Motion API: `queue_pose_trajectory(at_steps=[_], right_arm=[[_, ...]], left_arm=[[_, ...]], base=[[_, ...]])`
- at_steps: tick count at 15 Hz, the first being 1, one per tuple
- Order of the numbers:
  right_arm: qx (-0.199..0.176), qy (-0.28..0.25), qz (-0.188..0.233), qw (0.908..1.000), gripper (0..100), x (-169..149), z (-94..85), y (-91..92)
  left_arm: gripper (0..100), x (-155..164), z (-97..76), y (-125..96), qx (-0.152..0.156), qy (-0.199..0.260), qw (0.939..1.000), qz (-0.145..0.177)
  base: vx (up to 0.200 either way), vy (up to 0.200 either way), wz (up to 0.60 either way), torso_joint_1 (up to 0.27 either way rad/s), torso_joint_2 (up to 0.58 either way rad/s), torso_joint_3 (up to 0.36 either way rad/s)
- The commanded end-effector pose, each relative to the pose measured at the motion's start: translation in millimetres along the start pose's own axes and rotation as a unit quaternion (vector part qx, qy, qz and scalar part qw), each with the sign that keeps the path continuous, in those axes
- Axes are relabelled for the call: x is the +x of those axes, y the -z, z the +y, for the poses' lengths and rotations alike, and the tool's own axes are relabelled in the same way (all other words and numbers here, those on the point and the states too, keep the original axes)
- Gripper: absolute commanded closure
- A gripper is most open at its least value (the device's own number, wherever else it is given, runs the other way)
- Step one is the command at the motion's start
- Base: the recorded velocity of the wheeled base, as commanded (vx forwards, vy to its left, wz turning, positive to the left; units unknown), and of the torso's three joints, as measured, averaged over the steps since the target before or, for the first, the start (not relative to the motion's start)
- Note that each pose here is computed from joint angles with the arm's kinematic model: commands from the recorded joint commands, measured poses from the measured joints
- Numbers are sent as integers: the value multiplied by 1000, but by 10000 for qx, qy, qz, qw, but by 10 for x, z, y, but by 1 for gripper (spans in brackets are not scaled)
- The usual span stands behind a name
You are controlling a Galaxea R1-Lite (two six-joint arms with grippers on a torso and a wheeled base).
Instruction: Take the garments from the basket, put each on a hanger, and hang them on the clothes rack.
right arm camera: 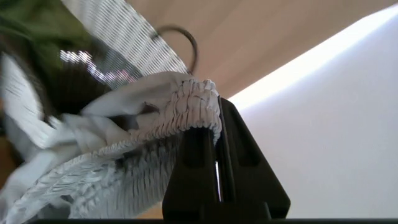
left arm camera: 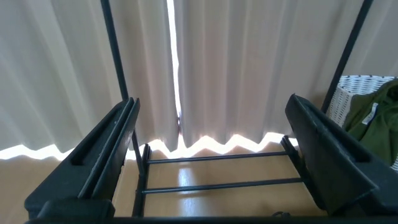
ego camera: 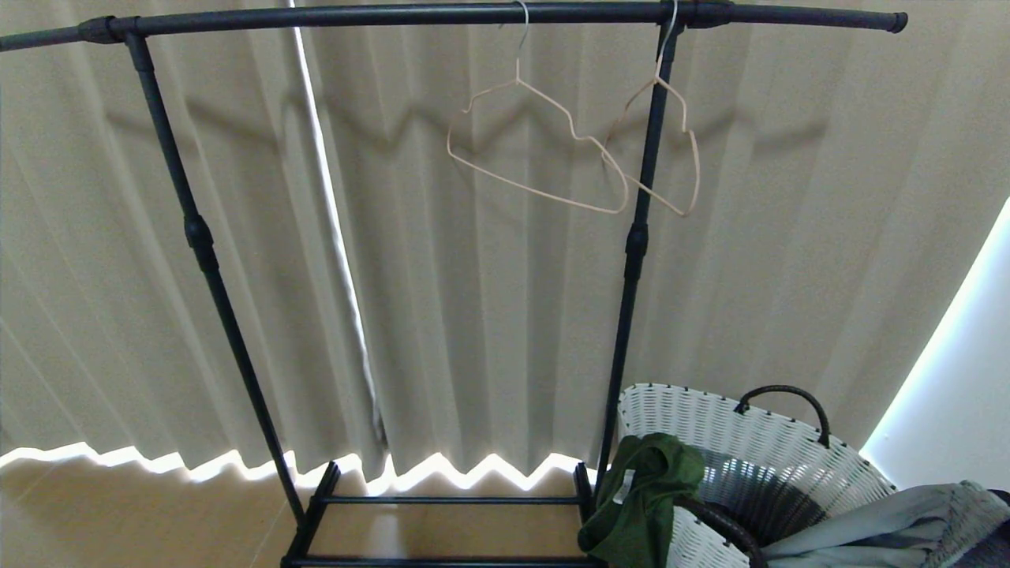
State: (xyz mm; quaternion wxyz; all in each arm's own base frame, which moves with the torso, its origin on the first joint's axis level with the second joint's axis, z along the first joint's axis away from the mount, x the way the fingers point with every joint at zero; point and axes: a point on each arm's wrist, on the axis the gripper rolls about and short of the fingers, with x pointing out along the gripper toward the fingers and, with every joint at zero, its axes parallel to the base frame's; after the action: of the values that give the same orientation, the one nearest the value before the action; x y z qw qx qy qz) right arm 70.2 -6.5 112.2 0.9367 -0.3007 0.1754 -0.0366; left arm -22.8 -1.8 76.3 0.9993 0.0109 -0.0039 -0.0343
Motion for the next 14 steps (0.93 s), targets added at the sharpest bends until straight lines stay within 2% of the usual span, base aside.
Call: queue_pose_trajectory(at_steps=[1, 6, 11, 14], right_arm=[[63, -29, -371, 9993, 100, -96, -3, -2], [67, -11, -396, 9992, 100, -205, 27, 65], [63, -48, -385, 9992, 100, -203, 31, 68], [69, -57, -372, 9993, 100, -199, 31, 68]], left_arm=[[0, 1, 0, 0, 0, -6, 10000, 5], [0, 1, 0, 0, 7, 2, 10000, 4], [0, 1, -1, 1, 68, 10, 10000, 12], [0, 1, -5, 1, 91, 94, 9999, 9]], base=[[-200, 0, 0, -2, 2, 2], [-200, 0, 0, 3, 2, 4], [0, 0, 0, 0, 0, 0], [0, 200, 0, 2, -1, 2]])
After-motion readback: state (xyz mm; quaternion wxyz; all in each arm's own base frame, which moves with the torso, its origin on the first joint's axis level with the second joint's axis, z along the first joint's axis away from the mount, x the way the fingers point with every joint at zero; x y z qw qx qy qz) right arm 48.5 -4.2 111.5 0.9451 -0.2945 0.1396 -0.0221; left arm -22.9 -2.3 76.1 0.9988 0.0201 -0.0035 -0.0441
